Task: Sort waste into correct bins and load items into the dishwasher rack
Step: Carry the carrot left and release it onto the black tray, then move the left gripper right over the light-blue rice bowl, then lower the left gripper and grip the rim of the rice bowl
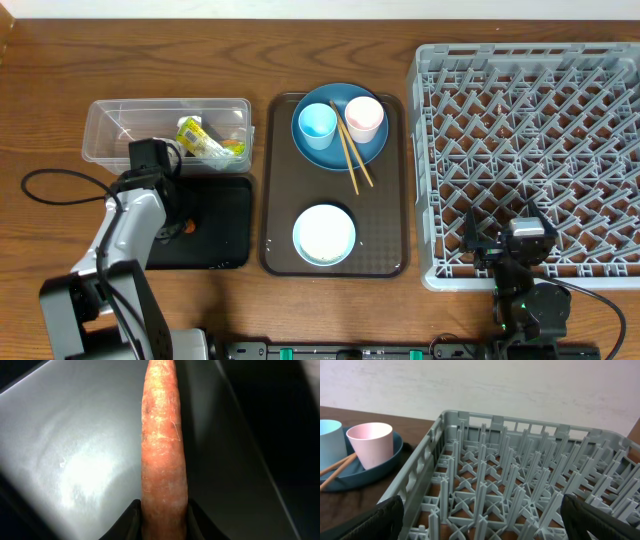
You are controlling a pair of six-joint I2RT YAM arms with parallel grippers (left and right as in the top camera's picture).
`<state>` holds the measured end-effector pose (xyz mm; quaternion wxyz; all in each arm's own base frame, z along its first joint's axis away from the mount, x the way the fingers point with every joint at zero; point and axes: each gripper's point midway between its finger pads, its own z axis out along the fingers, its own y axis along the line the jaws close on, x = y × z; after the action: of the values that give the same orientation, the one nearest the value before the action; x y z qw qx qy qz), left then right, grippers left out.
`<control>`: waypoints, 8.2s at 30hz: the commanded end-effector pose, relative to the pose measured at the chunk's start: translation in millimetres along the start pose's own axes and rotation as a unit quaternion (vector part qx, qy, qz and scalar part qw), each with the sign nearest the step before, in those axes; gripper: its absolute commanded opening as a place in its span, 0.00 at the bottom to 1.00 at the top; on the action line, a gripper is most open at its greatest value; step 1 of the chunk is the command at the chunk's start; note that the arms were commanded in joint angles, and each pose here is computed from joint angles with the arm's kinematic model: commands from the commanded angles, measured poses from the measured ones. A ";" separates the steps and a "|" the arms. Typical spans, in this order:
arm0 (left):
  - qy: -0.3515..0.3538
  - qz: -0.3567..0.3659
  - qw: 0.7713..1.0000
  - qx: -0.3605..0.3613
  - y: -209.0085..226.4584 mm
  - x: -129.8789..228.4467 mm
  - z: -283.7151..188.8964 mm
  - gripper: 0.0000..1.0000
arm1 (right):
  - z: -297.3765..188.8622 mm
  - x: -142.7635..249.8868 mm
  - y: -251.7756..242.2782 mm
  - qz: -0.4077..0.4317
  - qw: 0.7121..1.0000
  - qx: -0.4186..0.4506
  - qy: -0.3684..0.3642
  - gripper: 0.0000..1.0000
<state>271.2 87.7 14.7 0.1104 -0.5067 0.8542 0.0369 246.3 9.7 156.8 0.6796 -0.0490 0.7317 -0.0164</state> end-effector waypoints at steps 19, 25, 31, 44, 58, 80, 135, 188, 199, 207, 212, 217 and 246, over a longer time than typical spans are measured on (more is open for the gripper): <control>-0.029 0.019 0.996 0.087 -27.7 -24.2 -36.7 0.54 | -0.1 1.4 -2.0 -0.005 1.000 0.005 0.002 0.99; -0.025 0.026 0.975 0.221 -65.1 -21.3 -82.1 0.54 | -0.1 1.4 -2.0 -0.005 1.000 0.005 0.002 0.99; -0.027 0.039 0.952 0.303 -82.4 -17.1 -120.0 0.49 | -0.1 1.4 -2.0 -0.005 1.000 0.005 0.002 0.99; -0.006 0.144 0.932 0.334 -60.4 37.5 -167.4 0.50 | -0.1 1.4 -2.0 -0.005 1.000 0.005 0.002 0.99; -0.066 0.173 0.974 0.134 -24.4 7.8 -95.0 0.06 | -0.1 1.4 -2.0 -0.005 1.000 0.005 0.002 0.99; 0.046 0.123 0.991 0.029 3.8 6.5 5.7 0.06 | -0.1 1.4 -2.0 -0.005 1.000 0.005 0.002 0.99; 0.119 0.501 0.799 0.310 -96.3 239.2 -186.0 0.06 | -0.1 1.4 -2.0 -0.005 1.000 0.005 0.002 0.99; -0.064 0.623 0.760 0.172 -120.3 326.2 -98.2 0.43 | 0.0 1.8 -2.0 -0.005 1.000 0.004 0.003 0.99; -0.061 0.628 0.760 0.158 -118.2 327.7 -87.8 0.32 | 0.0 1.8 -2.0 -0.005 1.000 0.004 0.003 0.99; -0.061 0.628 0.760 0.158 -118.0 327.7 -87.8 0.31 | 0.0 1.8 -2.0 -0.005 1.000 0.004 0.003 0.99; -0.061 0.628 0.760 0.158 -118.2 327.7 -87.8 0.31 | 0.0 1.8 -2.0 -0.005 1.000 0.004 0.003 0.99; -0.060 0.625 0.762 0.157 -117.4 327.4 -87.0 0.31 | 0.0 1.8 -2.0 -0.005 1.000 0.004 0.003 0.99; -0.059 0.622 0.765 0.155 -115.9 326.9 -85.6 0.20 | 0.0 1.8 -2.0 -0.005 1.000 0.004 0.003 0.99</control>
<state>204.0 -260.9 27.0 0.1806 0.1663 0.9694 -0.0083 246.3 9.7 156.8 0.6796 -0.0490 0.7317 -0.0164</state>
